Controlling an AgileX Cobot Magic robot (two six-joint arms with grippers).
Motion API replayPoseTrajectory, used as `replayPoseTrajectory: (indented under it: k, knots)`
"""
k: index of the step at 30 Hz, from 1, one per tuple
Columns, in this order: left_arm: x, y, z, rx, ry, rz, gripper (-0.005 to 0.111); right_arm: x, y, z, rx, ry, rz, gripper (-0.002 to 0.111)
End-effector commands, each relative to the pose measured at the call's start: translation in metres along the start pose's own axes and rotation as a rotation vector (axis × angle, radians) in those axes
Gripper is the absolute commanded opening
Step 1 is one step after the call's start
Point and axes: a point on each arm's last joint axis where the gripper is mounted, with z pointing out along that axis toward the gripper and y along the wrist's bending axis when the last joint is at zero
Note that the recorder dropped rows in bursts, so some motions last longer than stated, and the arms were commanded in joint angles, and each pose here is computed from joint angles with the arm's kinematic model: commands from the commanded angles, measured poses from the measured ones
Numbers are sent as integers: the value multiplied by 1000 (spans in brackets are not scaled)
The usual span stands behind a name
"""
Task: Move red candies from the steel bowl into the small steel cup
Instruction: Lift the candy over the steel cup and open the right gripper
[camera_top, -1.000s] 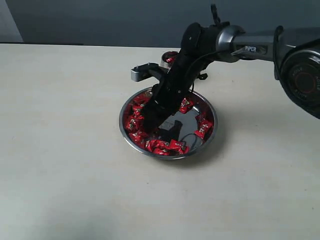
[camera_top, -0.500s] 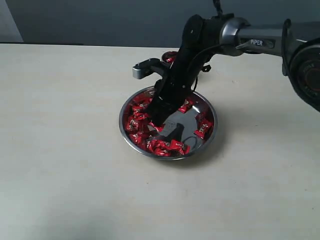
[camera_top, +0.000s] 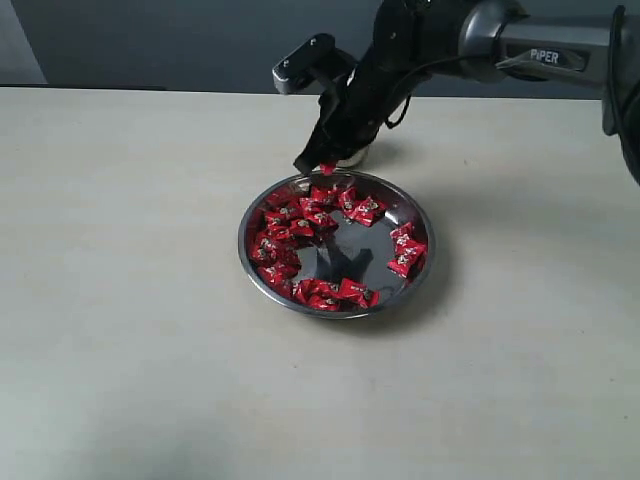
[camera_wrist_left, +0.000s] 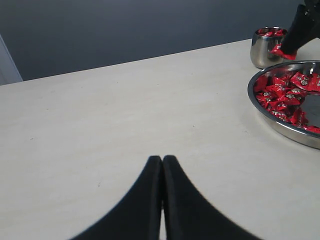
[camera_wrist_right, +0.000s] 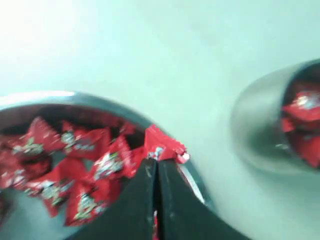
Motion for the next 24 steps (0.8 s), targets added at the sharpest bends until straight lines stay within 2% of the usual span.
replayPoseTrajectory:
  k: [1,6,10,24]
  knots:
    - [-1,0,0,4,-15,-6,0,-10,-14,-7,124,-112,-15,-1]
    - [-1,0,0,4,-15,-6,0,-8,-44,-13,207,-226,120,-1]
    - [-1,0,0,4,-15,-6,0,2,-65,-18,230,-241,180,-1]
    - [-1,0,0,4,-15,-6,0,14,-76,10,249,-263,229,-1]
